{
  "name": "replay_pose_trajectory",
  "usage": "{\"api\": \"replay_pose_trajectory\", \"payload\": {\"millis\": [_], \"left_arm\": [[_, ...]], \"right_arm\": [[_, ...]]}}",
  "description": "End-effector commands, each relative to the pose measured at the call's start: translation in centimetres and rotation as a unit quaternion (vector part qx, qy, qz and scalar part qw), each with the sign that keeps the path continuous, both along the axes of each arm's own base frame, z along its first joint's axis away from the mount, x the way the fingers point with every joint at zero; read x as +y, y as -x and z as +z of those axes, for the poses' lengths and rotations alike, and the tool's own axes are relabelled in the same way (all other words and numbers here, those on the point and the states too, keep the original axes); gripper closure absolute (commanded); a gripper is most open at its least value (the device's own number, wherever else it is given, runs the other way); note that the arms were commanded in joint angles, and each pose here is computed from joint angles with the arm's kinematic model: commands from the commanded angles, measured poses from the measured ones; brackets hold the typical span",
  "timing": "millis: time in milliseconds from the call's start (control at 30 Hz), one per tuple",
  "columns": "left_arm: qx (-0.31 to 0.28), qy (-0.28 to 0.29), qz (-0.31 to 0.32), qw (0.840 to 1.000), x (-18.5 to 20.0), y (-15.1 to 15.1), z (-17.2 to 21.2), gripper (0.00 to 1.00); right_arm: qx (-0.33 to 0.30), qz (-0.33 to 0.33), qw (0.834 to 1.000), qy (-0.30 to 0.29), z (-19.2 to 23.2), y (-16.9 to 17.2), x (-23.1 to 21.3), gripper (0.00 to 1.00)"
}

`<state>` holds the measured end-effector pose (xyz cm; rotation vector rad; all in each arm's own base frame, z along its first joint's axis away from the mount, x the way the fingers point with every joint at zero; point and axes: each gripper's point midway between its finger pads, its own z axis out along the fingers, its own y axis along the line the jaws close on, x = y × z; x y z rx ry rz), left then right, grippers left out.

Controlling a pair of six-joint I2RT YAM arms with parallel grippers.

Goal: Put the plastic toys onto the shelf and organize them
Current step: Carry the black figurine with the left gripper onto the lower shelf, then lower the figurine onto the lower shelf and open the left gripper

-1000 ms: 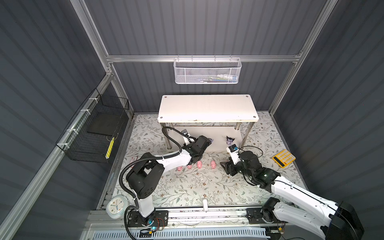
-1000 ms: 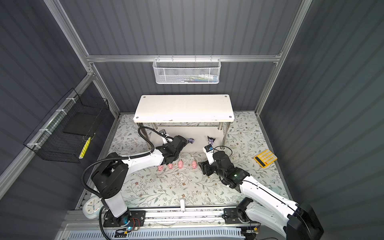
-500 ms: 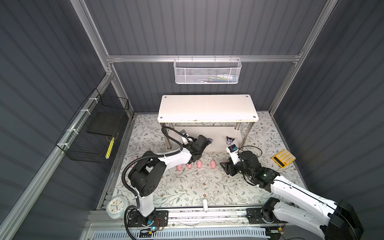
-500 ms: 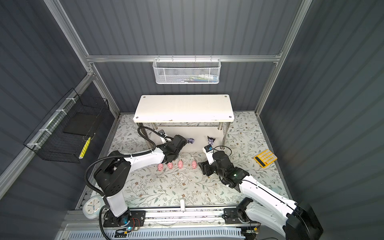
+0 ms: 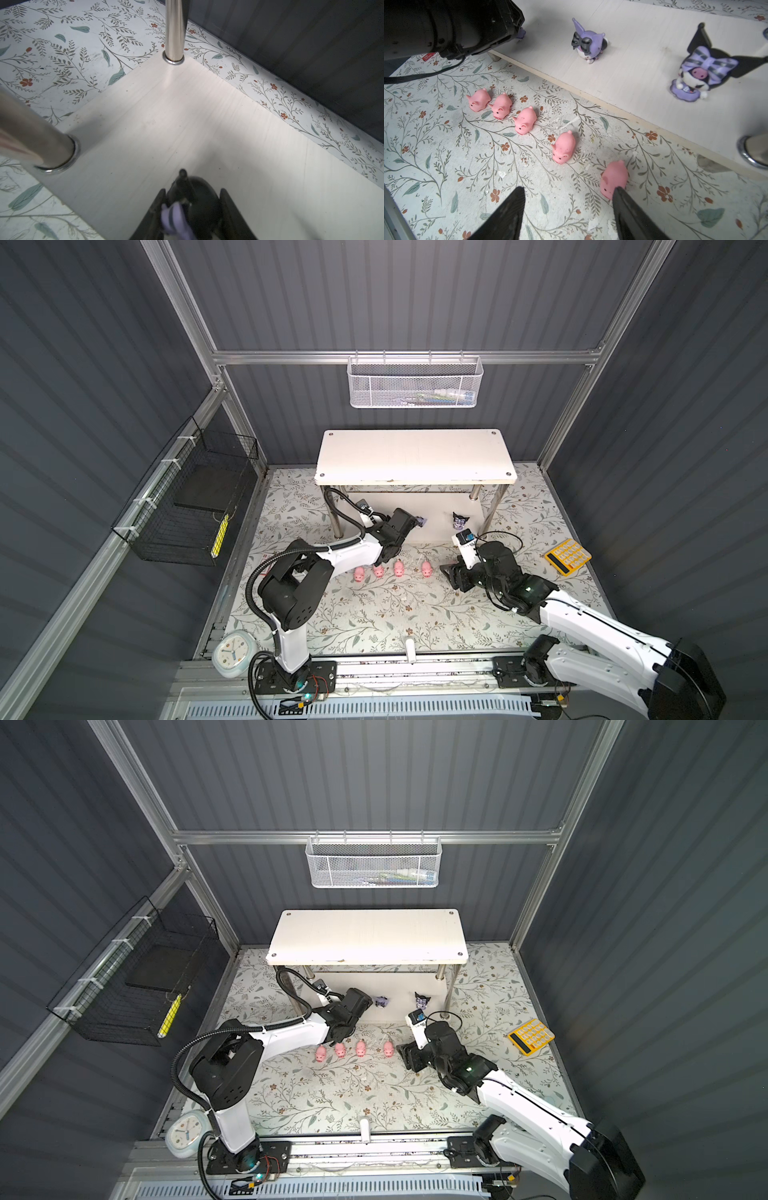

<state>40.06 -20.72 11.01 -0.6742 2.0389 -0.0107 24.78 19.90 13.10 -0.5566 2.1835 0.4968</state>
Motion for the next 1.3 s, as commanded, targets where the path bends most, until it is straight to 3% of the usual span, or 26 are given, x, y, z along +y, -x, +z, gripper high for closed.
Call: {"api": "replay_pose_trajectory", "payload": {"millis": [0, 400, 1267], "left_arm": [[-0.003, 0.008, 0.024, 1.000, 0.76, -0.60, -0.59, 0.62], [0.000, 0.013, 0.038, 0.999, 0.73, -0.78, -0.97, 0.60], [0.000, 0.011, 0.043, 0.999, 0.91, -0.70, -0.67, 0.33]], "right_arm": [[-0.004, 0.000, 1.000, -0.006, 0.83, -0.33, 0.19, 0.31], [-0.003, 0.001, 1.000, -0.007, 0.68, -0.38, 0.16, 0.31], [0.001, 0.002, 1.000, -0.011, 0.42, -0.55, 0.22, 0.31]]}}
